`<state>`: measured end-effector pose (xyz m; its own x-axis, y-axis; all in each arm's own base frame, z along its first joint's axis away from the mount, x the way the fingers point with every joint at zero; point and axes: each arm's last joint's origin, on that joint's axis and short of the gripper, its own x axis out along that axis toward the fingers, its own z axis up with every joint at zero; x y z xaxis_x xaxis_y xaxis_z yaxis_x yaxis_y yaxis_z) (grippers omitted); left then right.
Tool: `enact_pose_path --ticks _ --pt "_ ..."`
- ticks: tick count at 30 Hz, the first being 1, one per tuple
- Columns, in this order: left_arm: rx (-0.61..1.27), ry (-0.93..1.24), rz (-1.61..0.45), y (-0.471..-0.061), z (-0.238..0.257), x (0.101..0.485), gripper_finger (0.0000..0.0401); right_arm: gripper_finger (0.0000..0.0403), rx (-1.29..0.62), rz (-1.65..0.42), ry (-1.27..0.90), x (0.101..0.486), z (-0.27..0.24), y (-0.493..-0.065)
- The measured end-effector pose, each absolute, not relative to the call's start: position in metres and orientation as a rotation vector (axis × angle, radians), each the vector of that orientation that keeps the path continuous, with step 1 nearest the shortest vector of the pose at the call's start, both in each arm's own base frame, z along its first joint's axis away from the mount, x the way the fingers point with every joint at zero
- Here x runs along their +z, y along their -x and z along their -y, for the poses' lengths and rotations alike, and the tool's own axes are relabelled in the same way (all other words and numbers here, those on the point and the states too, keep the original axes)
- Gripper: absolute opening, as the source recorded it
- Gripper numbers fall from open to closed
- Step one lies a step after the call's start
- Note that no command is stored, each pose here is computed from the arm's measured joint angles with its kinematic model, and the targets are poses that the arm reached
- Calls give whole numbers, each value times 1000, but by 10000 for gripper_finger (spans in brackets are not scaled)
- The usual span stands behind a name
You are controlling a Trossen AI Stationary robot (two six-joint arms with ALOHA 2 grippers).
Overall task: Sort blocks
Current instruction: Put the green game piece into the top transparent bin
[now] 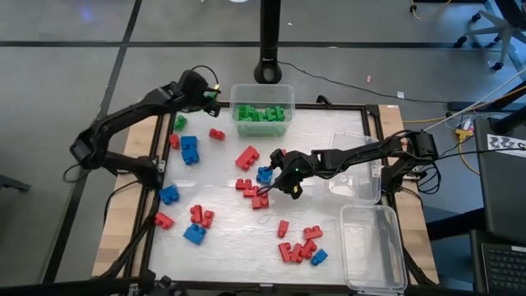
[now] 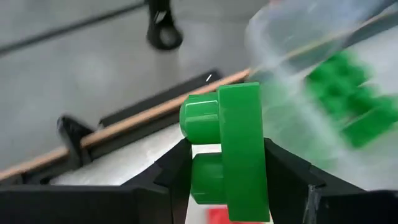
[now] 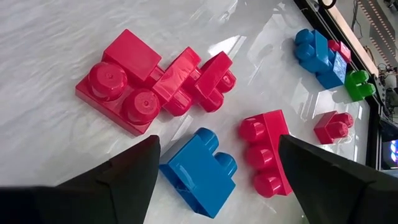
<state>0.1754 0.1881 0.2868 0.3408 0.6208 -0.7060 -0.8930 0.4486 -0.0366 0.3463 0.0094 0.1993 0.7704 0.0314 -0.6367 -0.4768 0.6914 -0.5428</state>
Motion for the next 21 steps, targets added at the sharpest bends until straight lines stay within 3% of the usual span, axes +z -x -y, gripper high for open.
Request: enact_pose_path --ticks 9,21 --pt "883 315 -400 -209 -171 315 151 324 304 -631 764 200 -10 -347" --pt "797 203 -341 -249 -182 297 158 324 302 -628 764 200 -9 -347"
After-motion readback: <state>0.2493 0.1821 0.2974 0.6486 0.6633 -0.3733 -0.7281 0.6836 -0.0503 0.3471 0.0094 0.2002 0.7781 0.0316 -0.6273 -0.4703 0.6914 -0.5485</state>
